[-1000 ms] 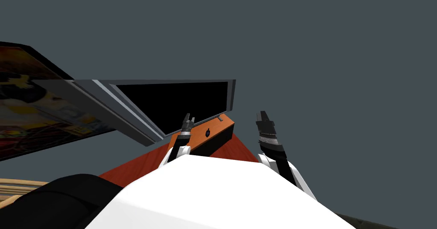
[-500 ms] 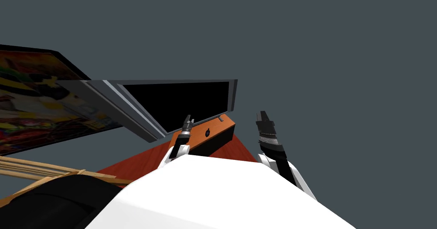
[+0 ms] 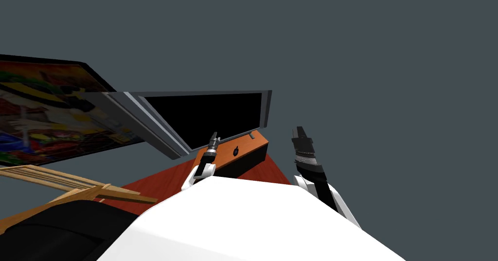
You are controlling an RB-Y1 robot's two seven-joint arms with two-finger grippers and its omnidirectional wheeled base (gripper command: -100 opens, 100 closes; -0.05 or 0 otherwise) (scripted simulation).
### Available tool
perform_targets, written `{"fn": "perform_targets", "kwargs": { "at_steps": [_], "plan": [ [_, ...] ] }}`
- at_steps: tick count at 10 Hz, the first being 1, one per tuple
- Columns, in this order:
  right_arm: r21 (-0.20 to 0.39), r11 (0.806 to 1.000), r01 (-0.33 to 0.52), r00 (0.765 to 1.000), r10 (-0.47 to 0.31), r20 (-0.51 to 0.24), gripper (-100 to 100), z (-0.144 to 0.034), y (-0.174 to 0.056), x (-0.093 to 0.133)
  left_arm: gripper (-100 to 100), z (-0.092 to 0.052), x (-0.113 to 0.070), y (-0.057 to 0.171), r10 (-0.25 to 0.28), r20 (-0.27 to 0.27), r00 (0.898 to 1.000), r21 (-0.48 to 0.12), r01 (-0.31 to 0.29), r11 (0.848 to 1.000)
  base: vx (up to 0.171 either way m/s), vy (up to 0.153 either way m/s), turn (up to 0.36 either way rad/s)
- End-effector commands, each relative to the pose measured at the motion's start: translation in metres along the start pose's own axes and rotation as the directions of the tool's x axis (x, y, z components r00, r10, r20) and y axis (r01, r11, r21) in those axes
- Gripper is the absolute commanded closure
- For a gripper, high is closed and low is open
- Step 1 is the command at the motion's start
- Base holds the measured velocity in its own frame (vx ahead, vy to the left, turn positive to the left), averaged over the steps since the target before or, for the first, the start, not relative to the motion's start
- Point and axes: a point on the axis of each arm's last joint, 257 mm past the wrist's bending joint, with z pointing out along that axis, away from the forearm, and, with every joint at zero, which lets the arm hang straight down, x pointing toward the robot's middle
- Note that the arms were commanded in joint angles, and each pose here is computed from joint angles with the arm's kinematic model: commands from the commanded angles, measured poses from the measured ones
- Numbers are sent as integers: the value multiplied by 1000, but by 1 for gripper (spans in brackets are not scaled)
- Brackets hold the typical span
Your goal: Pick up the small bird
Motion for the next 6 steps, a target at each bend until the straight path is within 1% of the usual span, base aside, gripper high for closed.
{"fn": "perform_targets", "kwargs": {
  "at_steps": [1,2,3,4,5,6],
  "plan": [
    [0,1000,0,1000,0,0,0,0,0,0,-100,5,-11,16,13,16,1000,-33,-13,999,21,-34,134],
    [0,1000,0,1000,0,0,0,0,0,0,-100,2,-12,26,13,18,1000,-52,-12,999,20,-55,96],
    [0,1000,0,1000,0,0,0,0,0,0,-100,9,-22,31,25,33,999,-67,-22,997,29,-94,145],
    [0,1000,0,1000,0,0,0,0,0,0,-100,6,-23,41,25,35,999,-87,-22,996,28,-89,95],
    [0,1000,0,1000,0,0,0,0,0,0,-100,4,-24,47,25,36,999,-100,-21,995,12,-41,-3],
    [0,1000,0,1000,0,0,0,0,0,0,-100,11,-34,54,34,53,998,-119,-28,993,29,-49,133]
  ]
}}
